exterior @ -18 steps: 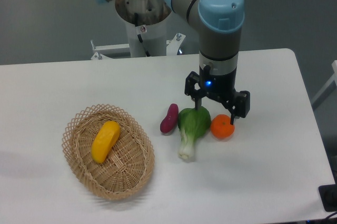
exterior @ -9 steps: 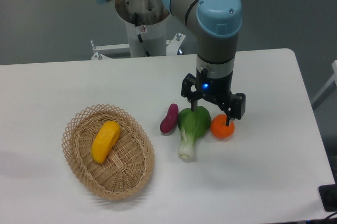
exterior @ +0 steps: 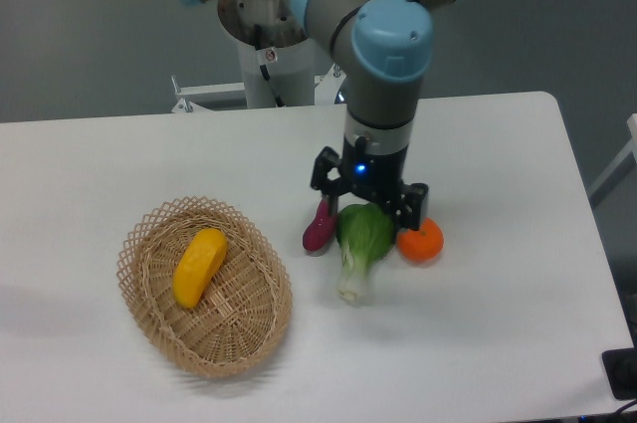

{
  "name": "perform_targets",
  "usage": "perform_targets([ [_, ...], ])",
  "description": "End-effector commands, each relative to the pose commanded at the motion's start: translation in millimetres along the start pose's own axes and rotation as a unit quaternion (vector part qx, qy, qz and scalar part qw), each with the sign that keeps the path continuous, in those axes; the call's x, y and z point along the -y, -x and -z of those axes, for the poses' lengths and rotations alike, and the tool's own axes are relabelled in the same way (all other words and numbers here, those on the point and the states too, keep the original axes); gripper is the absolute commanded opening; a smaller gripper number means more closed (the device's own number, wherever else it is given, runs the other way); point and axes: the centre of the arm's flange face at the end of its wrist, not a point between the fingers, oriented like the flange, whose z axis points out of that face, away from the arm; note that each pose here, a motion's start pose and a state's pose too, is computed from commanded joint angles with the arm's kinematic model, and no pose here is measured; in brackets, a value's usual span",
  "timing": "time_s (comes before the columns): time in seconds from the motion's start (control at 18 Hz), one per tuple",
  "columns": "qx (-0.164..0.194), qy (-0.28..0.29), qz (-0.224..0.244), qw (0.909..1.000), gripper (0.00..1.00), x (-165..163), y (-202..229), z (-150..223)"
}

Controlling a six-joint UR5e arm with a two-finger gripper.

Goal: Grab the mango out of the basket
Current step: 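Move the gripper over the wicker basket above the yellow mango, then lower the gripper onto the yellow mango and close on it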

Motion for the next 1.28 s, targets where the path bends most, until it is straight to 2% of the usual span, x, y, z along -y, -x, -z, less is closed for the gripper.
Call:
perform_targets([
  [0.28,-0.025,0.017,0.049,0.9983,1.0,26,-47,-36],
  [0.33,-0.033,0.024,0.056,0.9976,1.0,38,-69,-53],
  [0.56,-0.029,0.01,0.065,0.9974,1.0,62,-107,-76],
  [0.78,-0.035,0.025,0.046,0.998,1.0,73,-139,-103],
  [0.89,-0.04,0.037,0.041,0.9977,1.0,67,-149,-117],
  [1.17,-0.019,0.072,0.017,0.9971,1.0,58,-177,-145],
  [1.28,-0.018,0.072,0.019,0.9971,1.0,59,-183,-144],
])
